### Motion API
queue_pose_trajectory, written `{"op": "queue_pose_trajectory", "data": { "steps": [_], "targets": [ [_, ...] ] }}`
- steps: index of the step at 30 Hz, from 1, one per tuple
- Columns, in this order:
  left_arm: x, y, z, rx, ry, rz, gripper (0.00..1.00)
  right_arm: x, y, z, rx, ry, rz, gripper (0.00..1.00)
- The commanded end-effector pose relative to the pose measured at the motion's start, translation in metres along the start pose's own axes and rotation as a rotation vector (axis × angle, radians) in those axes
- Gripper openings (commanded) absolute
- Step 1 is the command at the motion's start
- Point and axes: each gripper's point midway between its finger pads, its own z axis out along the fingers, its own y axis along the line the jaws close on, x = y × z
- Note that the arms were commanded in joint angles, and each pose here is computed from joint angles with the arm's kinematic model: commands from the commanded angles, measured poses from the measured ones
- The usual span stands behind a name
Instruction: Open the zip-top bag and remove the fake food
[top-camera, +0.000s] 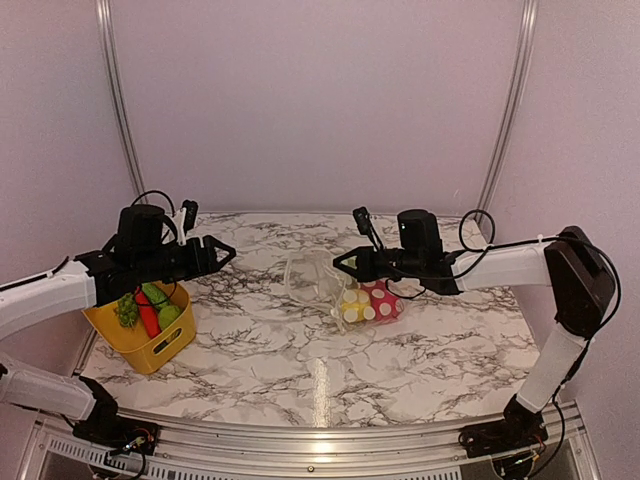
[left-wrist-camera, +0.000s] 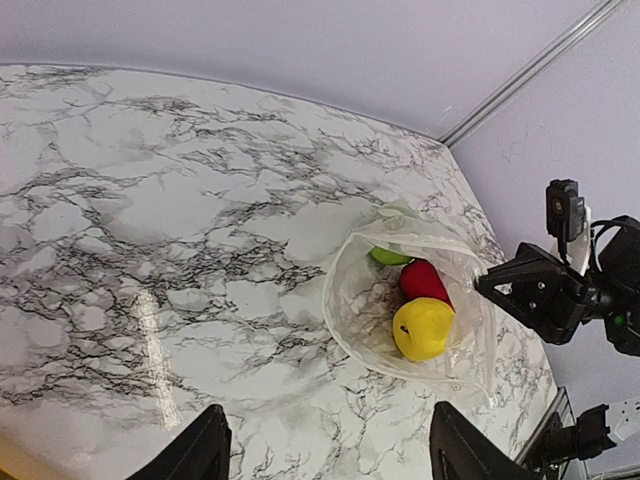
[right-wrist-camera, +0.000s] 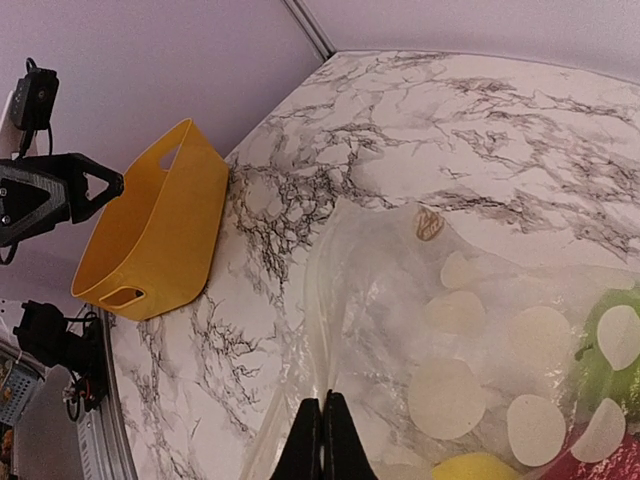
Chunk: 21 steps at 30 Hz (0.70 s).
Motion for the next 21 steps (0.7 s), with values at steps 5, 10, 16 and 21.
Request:
{"op": "queue_pose_trajectory", "data": {
  "steps": [5,10,16,21],
  "targets": [
    [0.003,-0.083,0.066,0.274,0.017,0.086,0.62,-0.034,0.020,-0.013,-0.027,-0.069,-0.057,0.00],
    [0.025,-0.106,0.106,0.365,0.084,0.052,0.54,-0.036,0.024,-0.017,-0.025,-0.073,-0.064,0.00],
    [0.052,-0.130,0.148,0.431,0.161,0.030,0.50,-0.037,0.028,-0.018,-0.023,-0.074,-0.070,0.00],
    [0.079,-0.133,0.182,0.448,0.223,-0.004,0.50,-0.038,0.034,-0.017,-0.028,-0.073,-0.081,0.00]
  ]
}}
